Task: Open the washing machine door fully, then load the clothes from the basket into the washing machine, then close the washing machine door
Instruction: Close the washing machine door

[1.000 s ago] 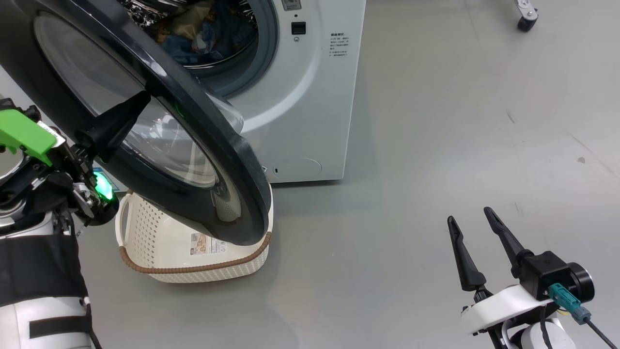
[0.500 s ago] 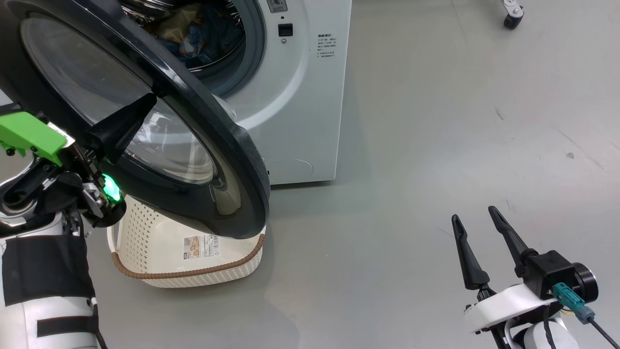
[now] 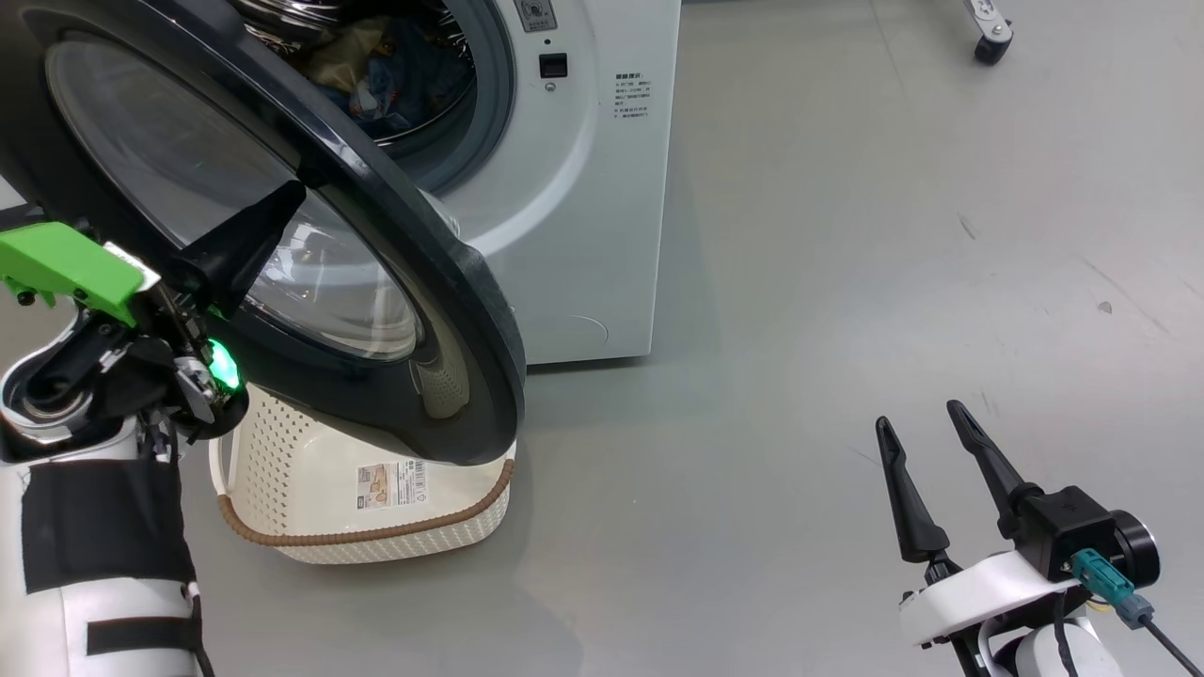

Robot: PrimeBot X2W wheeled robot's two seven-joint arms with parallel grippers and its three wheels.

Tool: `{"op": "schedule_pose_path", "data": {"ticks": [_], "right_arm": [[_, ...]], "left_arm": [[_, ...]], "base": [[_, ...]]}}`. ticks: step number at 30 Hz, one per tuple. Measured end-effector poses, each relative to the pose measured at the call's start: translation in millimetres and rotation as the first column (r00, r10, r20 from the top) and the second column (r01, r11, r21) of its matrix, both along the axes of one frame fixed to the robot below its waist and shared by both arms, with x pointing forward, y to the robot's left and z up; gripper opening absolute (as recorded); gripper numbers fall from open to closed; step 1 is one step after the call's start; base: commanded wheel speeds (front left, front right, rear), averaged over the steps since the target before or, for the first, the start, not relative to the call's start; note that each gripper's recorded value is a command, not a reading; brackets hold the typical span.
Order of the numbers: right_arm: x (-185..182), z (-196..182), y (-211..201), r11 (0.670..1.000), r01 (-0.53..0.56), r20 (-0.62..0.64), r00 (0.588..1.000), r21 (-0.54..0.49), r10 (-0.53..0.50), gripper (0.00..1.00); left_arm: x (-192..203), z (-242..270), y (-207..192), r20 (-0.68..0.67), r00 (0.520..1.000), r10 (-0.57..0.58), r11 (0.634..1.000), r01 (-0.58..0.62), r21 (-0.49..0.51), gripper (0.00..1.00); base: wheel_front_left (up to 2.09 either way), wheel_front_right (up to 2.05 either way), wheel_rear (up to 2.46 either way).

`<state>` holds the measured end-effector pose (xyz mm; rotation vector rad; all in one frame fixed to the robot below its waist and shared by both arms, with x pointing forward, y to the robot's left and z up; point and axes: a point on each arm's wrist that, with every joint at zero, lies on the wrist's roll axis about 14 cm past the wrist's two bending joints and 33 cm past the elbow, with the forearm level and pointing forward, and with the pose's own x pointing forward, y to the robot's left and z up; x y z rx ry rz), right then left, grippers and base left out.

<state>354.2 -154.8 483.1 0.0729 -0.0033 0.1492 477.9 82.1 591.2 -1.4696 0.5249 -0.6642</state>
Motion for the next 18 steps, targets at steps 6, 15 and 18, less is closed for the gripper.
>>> {"op": "schedule_pose_path", "data": {"ticks": [6,15,18], "right_arm": [[-1,1,3,1.000,-0.006,0.004,1.000,0.006,0.006,1.00],[-9,-6,-14,0.999,0.051,-0.020,0.998,0.007,-0.051,1.00],[-7,-4,-12,0.999,0.045,-0.013,0.999,0.008,-0.045,1.00]], "left_arm": [[-3,-24,18,0.112,0.992,0.054,0.945,-0.088,0.317,0.45],[-26,-57,33,0.167,0.982,0.088,0.832,-0.165,0.529,1.00],[-36,-65,38,0.178,0.979,0.103,0.805,-0.187,0.563,1.00]], "base": [[0.00,0.00,0.00],[0.00,0.00,0.00],[0.00,0.00,0.00]]}}
